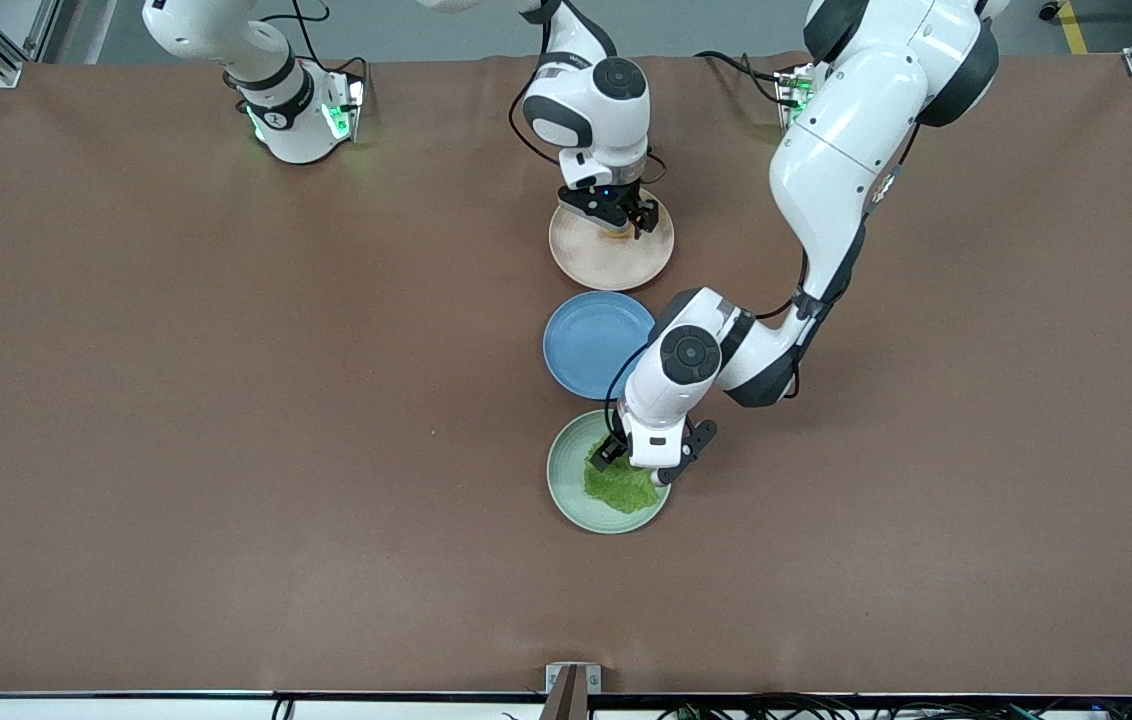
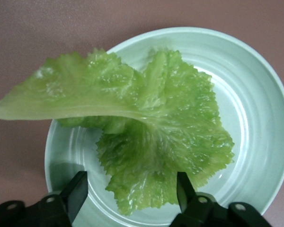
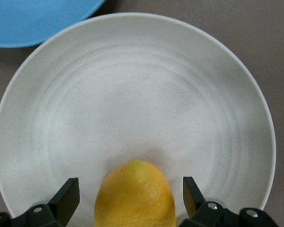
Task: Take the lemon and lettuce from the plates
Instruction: 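Close the left gripper on the lettuce while the right gripper grips the lemon, then lift the lettuce off the green plate while the right gripper carries the lemon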
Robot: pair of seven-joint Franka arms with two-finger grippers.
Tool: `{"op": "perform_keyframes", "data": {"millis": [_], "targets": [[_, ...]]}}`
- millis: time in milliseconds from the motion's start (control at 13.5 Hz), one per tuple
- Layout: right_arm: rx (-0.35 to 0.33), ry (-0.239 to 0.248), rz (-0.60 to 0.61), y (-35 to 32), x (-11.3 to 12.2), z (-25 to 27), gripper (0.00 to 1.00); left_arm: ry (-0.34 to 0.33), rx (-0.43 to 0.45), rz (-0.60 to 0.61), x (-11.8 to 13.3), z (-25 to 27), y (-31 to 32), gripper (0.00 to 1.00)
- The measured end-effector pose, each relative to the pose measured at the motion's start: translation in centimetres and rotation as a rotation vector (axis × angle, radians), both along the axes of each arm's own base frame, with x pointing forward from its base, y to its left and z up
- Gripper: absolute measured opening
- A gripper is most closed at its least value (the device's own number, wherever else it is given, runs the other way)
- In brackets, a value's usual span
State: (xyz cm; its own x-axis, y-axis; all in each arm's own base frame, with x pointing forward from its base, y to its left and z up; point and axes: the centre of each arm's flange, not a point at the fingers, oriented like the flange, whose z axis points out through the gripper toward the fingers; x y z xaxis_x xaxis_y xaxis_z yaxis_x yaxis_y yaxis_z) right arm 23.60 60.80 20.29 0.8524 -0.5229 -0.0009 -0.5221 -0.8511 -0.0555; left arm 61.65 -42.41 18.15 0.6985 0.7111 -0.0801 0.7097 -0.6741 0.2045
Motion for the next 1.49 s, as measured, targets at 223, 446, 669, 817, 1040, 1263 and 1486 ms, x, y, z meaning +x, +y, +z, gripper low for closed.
{"op": "perform_keyframes", "data": {"millis": [223, 446, 669, 817, 1040, 1263, 1486], "targets": [[0.003, -0.001, -0.013, 0.2, -0.1, 0.1, 0.94, -0.001, 0.001, 0.001, 0.1, 0.0, 0.1, 0.55], [0.003, -0.001, -0.014, 0.2, -0.1, 0.1, 0.75, -0.002, 0.000, 0.002, 0.1, 0.0, 0.1, 0.36], [0.002, -0.003, -0.017, 0.2, 0.2, 0.2, 0.63, -0.009, -0.004, 0.005, 0.4, 0.4, 0.1, 0.21], [0.017, -0.019, -0.029, 0.0, 2.1, 1.1, 0.63, -0.020, -0.011, 0.007, 0.7, 1.0, 0.1, 0.16], [0.026, -0.041, 0.037, -1.8, 8.0, 6.2, 0.63, -0.054, -0.029, 0.014, 1.6, 3.3, 0.1, 0.07], [-0.012, -0.034, 0.140, -8.1, 16.2, 11.7, 0.63, -0.131, -0.065, 0.036, 3.3, 9.6, 0.9, 0.04], [-0.060, 0.007, 0.236, -17.8, 24.3, 12.8, 0.63, -0.142, -0.045, 0.082, 5.0, 17.0, 5.0, 0.04]]}}
